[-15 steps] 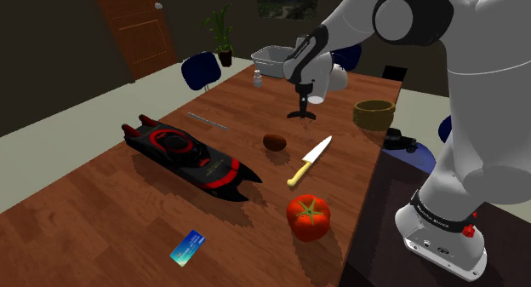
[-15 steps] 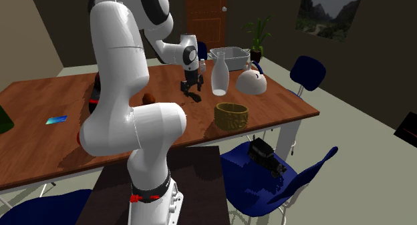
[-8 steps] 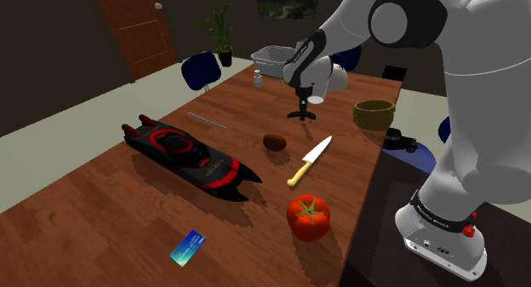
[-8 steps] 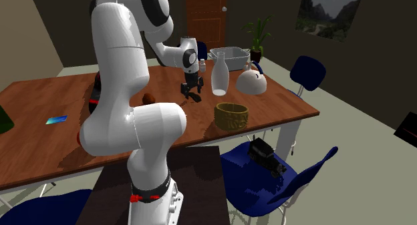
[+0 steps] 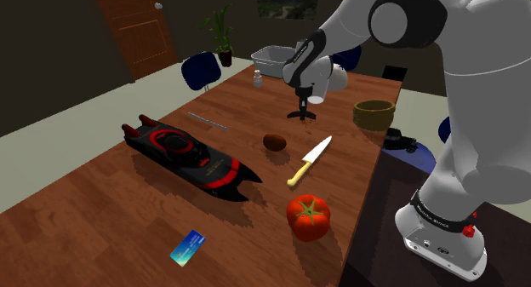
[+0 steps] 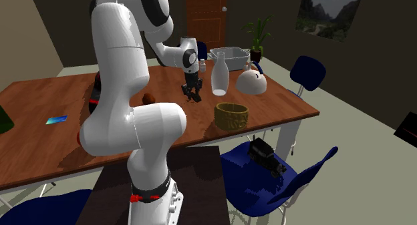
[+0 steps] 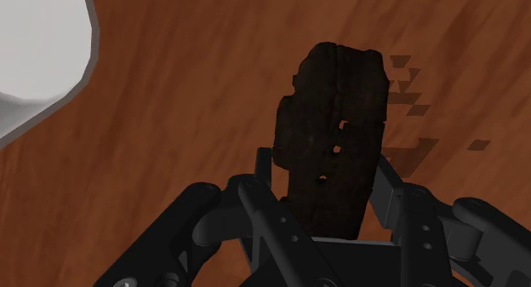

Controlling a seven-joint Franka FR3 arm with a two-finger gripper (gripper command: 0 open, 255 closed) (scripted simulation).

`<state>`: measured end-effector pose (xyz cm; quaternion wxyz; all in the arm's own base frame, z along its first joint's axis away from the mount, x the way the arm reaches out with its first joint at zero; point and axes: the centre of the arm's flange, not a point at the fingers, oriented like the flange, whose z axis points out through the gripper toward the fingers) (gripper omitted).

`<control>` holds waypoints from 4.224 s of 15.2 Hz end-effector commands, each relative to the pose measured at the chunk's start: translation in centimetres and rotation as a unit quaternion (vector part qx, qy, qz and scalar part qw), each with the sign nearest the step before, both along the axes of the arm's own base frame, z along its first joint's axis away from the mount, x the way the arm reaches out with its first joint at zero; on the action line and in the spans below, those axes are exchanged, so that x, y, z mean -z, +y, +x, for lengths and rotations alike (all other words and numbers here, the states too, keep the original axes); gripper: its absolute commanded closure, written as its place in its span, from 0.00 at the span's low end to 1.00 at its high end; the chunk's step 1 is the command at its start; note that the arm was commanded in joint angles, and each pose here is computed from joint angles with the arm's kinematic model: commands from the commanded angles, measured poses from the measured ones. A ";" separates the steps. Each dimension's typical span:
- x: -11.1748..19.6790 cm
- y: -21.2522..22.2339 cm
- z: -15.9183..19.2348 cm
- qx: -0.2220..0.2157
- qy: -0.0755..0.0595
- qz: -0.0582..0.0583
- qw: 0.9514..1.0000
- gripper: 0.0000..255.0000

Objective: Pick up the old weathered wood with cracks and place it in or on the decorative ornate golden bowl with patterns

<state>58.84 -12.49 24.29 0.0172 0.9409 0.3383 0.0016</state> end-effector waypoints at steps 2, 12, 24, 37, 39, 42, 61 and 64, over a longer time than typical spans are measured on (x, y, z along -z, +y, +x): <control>0.0 0.0 0.0 0.000 0.000 0.000 1.000 1.00; -4.2 0.0 0.0 0.000 0.000 0.000 1.000 1.00; -10.6 0.0 0.0 0.000 0.000 0.000 1.000 1.00; -17.3 0.0 0.0 0.000 0.000 0.000 1.000 1.00; -17.3 -1.6 -2.1 0.000 0.000 0.000 1.000 1.00; -17.4 -4.1 -5.2 0.000 0.000 0.000 1.000 1.00; -17.9 -19.5 -24.5 0.000 0.000 0.000 1.000 1.00; -16.3 -19.5 -24.5 0.000 0.000 0.000 1.000 1.00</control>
